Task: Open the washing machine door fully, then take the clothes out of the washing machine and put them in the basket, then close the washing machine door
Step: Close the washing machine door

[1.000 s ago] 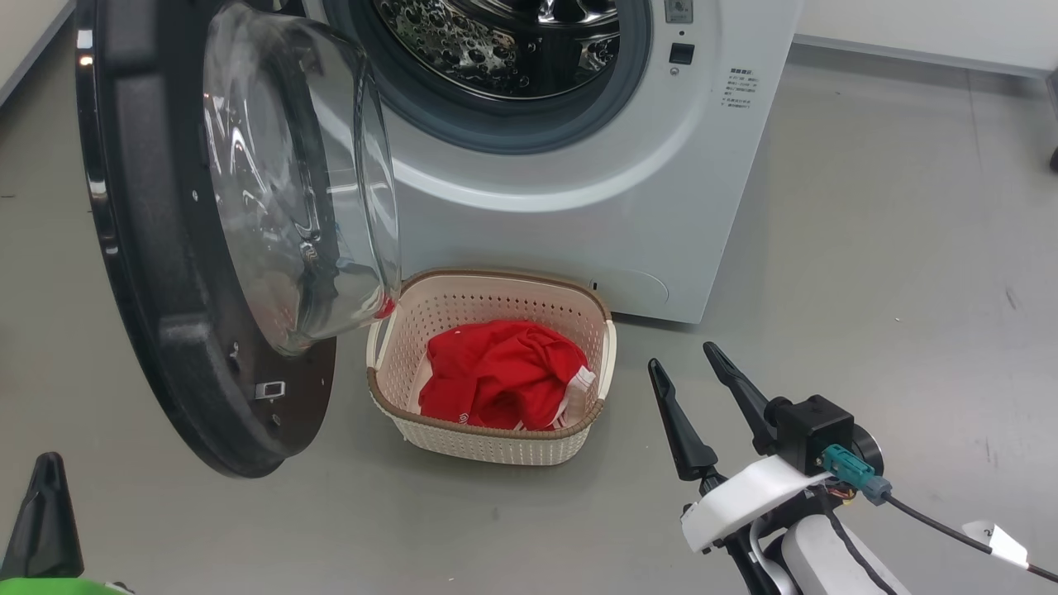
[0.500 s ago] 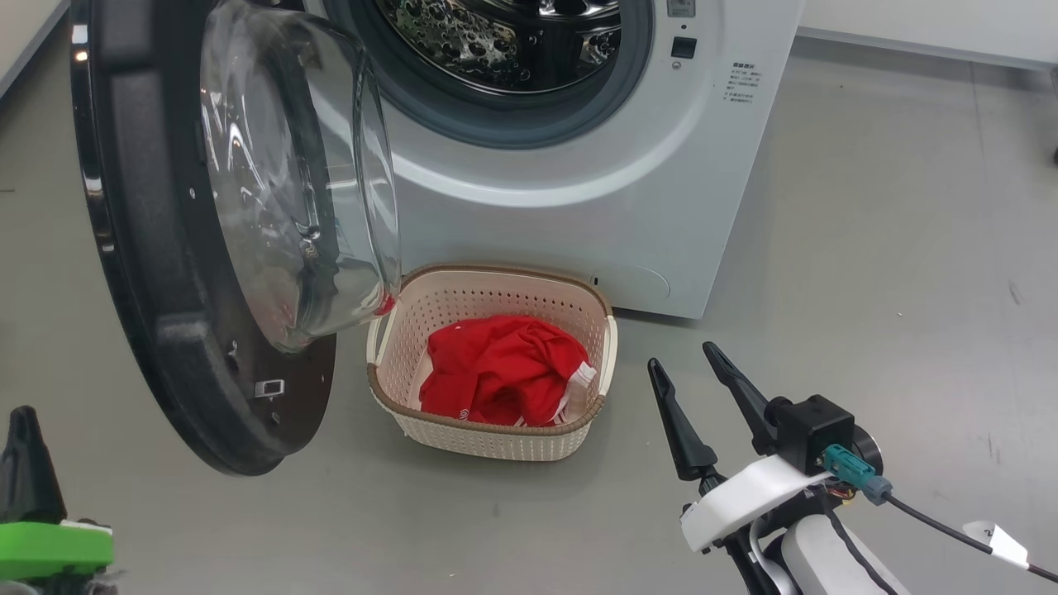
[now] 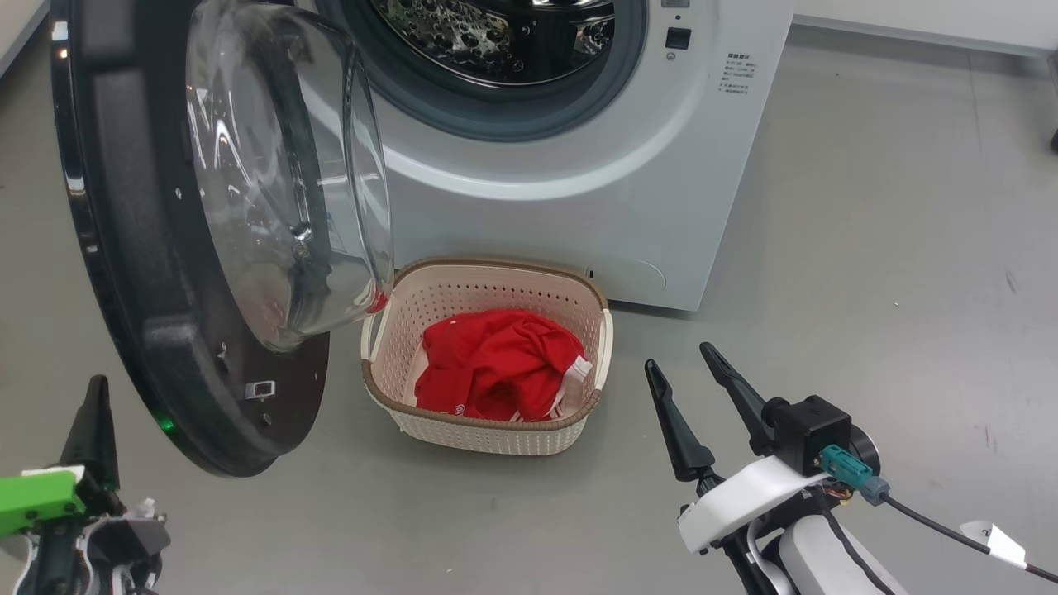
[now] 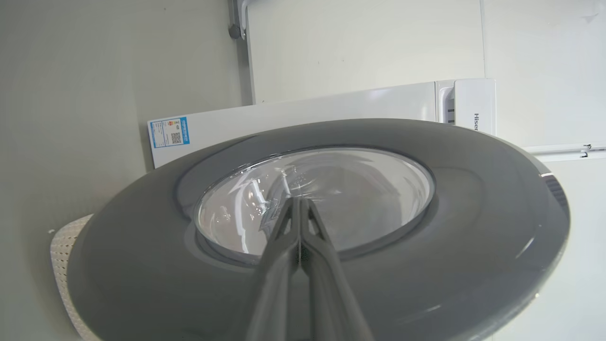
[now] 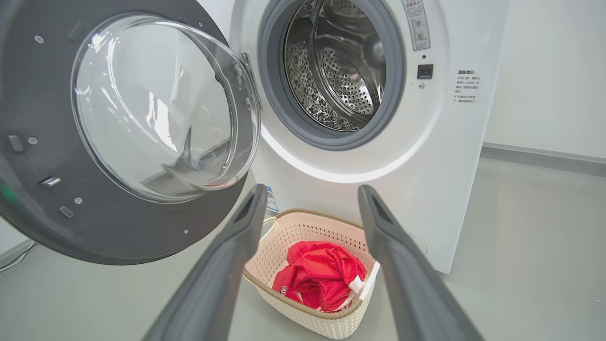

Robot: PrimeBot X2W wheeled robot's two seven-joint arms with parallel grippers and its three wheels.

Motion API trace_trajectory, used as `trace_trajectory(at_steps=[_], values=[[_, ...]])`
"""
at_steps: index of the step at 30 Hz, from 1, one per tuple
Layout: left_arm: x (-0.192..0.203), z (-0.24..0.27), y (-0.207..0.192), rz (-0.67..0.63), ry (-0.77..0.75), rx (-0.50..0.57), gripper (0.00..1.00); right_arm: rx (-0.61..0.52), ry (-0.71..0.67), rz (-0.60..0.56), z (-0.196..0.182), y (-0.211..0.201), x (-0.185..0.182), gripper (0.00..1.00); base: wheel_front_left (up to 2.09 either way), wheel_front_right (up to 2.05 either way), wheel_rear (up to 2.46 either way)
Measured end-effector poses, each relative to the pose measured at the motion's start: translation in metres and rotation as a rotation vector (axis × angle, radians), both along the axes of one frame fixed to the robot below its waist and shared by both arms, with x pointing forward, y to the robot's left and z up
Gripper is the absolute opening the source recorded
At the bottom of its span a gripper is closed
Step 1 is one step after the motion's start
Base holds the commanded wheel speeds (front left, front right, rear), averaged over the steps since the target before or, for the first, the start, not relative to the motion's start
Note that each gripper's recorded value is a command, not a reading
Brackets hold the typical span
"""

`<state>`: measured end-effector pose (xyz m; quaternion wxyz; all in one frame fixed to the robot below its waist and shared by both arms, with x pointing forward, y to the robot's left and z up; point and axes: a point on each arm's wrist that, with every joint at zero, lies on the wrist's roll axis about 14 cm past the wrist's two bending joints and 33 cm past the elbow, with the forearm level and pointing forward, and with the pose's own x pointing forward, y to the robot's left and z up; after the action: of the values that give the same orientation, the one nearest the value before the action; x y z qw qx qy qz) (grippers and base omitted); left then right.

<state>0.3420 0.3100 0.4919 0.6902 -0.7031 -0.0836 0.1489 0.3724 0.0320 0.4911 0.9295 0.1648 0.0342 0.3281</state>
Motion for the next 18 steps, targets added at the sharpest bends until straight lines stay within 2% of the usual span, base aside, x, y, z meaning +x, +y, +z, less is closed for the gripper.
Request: trace_trajectory(at_steps=[6, 11, 18], values=[[0.009, 0.008, -0.001, -0.071, -0.058, -0.183, 0.00, 0.000, 0.004, -0.004, -0.001, -0.001, 0.001, 1.00, 0.00, 0.00, 0.00], [0.012, 0.007, -0.014, -0.158, -0.054, -0.262, 0.00, -0.001, 0.007, -0.005, -0.002, -0.002, 0.001, 1.00, 0.00, 0.00, 0.00], [0.017, 0.013, -0.031, -0.256, -0.070, -0.279, 0.00, -0.002, 0.009, -0.006, -0.003, -0.002, 0.001, 1.00, 0.00, 0.00, 0.00]])
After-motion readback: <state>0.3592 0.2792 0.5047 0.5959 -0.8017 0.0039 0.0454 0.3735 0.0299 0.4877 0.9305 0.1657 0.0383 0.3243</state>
